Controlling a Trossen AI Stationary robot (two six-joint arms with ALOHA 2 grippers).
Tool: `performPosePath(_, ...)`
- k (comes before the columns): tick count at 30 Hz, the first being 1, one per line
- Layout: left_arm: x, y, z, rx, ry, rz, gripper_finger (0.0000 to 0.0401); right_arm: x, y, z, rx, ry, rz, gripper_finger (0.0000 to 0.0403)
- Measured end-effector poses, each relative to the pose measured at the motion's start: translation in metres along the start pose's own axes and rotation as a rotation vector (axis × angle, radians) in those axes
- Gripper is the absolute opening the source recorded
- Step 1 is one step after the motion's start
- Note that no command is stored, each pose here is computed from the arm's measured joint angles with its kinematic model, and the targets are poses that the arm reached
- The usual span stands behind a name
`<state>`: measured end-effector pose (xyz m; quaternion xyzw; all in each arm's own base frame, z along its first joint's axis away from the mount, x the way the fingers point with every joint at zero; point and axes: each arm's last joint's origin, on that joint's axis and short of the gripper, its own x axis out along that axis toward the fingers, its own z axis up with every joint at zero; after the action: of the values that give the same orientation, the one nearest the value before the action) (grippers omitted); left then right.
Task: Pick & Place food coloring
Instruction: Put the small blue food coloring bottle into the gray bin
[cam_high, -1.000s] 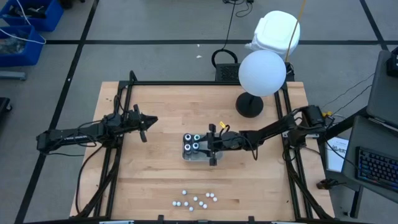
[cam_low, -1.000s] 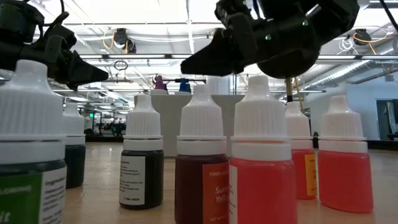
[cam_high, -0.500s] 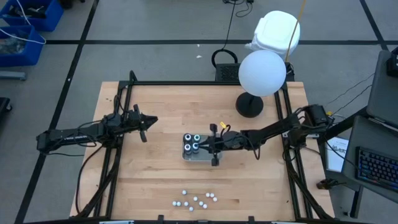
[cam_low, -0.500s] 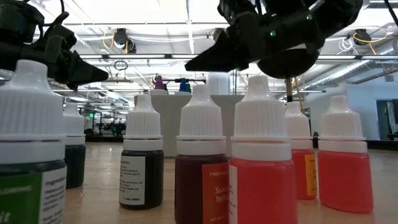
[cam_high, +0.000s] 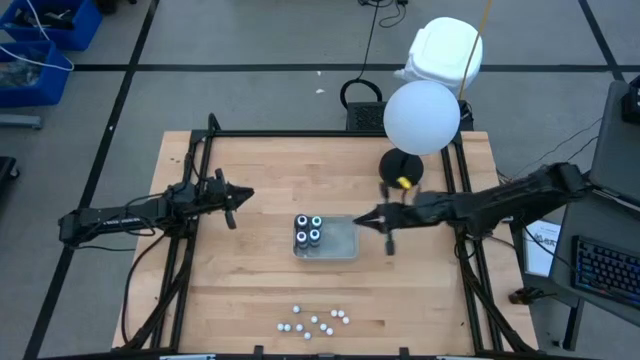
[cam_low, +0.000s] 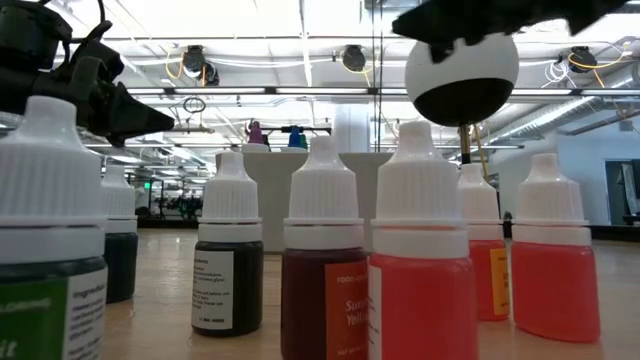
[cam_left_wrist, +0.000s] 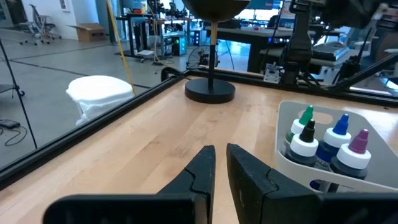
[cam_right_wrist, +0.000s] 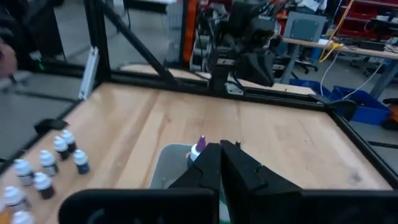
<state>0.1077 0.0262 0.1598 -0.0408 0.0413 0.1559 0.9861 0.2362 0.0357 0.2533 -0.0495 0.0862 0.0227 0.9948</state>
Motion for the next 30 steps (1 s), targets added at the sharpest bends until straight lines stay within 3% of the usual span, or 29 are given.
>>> performPosePath(6,0.0,0.0,-0.001,0.001,0.01,0.014,0.0047,-0.049,-0.004,-0.026,0.093,-0.075,-0.004,0.0001)
performPosePath(12,0.0,0.001,-0.001,0.001,0.009,0.018,0.0047,-0.076,-0.006,-0.05,0.123,-0.128,-0.006,0.0)
performPosePath(21,0.0,0.002,-0.001,0.004,0.004,0.08,0.0047,-0.089,-0.005,-0.082,0.123,-0.125,-0.006,0.0)
performPosePath(30,0.0,0.004,-0.001,-0.003,-0.003,0.146,0.0047,-0.094,-0.006,-0.084,0.124,-0.134,-0.003,0.0)
